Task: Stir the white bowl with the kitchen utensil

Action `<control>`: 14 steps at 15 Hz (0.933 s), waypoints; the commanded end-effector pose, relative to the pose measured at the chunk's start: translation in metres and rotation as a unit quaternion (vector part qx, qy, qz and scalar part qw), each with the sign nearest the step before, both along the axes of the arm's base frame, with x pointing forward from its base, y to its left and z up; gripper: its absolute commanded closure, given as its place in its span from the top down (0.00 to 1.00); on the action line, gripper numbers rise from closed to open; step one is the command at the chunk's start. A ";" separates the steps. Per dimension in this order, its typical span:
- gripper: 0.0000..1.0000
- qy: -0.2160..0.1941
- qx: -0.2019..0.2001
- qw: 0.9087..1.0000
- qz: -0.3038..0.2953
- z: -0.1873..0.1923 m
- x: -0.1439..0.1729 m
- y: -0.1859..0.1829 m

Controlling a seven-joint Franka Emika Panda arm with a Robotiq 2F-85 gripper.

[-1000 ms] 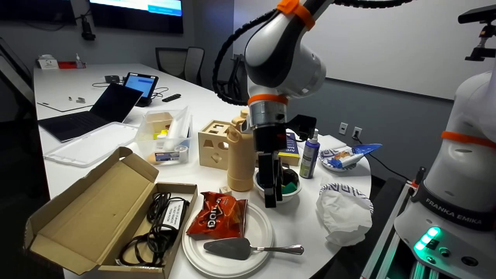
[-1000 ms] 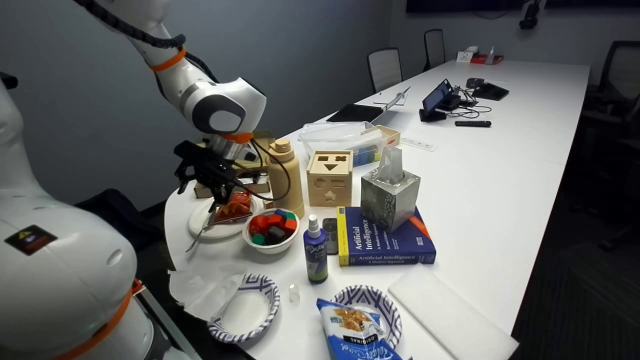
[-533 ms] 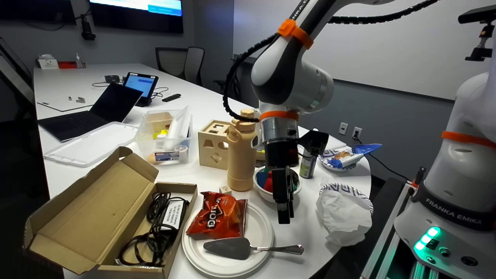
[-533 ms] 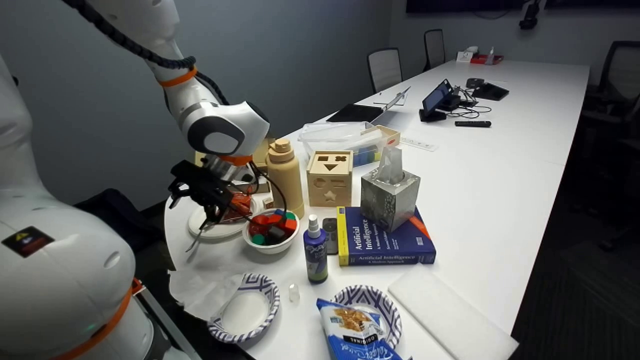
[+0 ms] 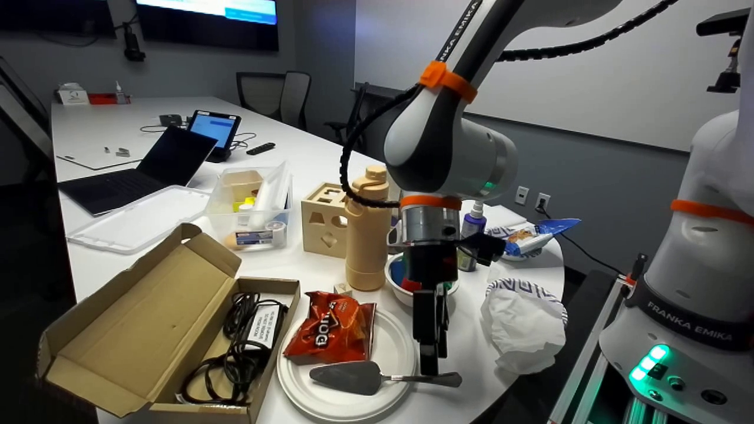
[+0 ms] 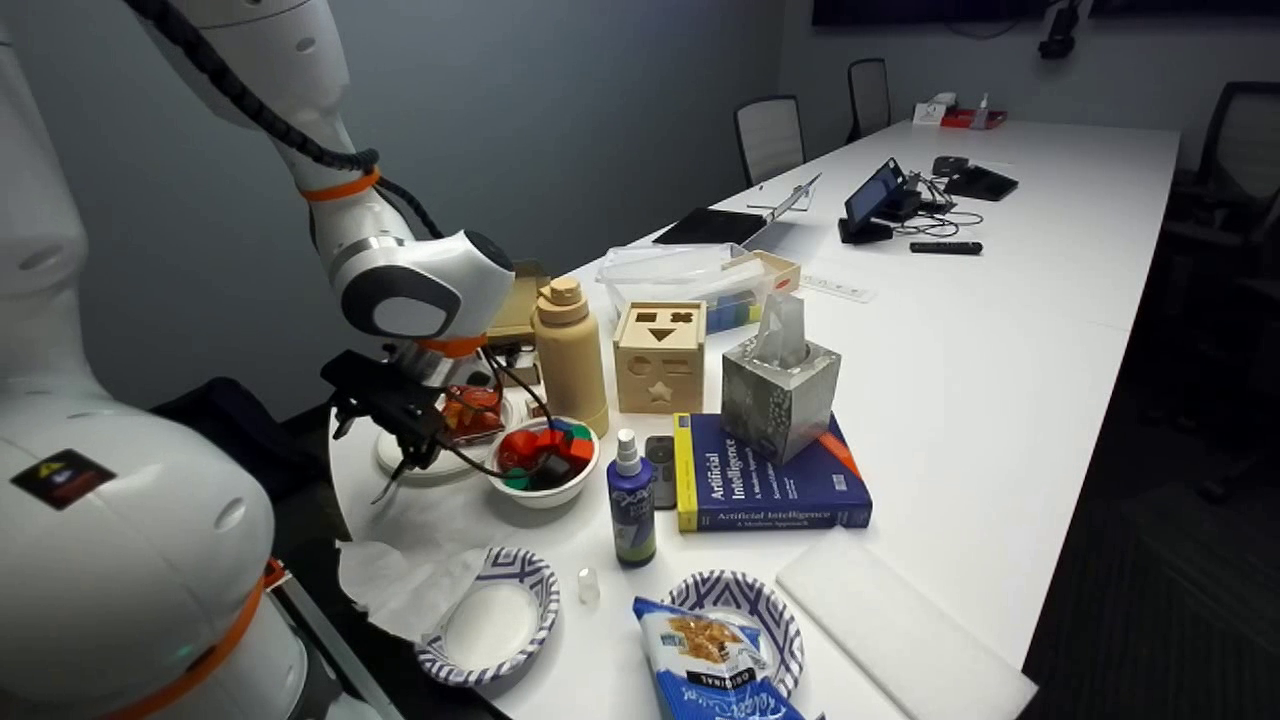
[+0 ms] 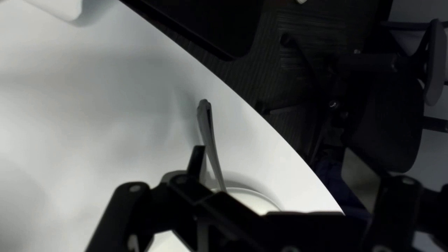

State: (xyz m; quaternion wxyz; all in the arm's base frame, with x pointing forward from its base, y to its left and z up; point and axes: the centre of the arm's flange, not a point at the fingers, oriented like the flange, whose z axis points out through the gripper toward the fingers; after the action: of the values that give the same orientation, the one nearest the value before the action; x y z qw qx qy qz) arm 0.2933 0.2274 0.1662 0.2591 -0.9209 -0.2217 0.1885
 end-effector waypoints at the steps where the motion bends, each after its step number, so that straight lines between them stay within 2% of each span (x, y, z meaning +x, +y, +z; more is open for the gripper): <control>1: 1.00 -0.022 -0.002 1.000 -0.018 -0.021 -0.006 -0.003; 5: 1.00 -0.014 0.001 0.999 -0.037 -0.037 -0.009 -0.013; 9: 1.00 -0.002 0.021 0.999 -0.040 -0.048 -0.014 -0.017; 14: 1.00 -0.010 0.045 0.999 -0.028 -0.046 -0.020 -0.020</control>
State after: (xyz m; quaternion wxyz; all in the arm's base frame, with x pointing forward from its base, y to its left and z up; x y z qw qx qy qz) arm 0.2808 0.2107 0.1220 0.2875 -0.9210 -0.1987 0.1721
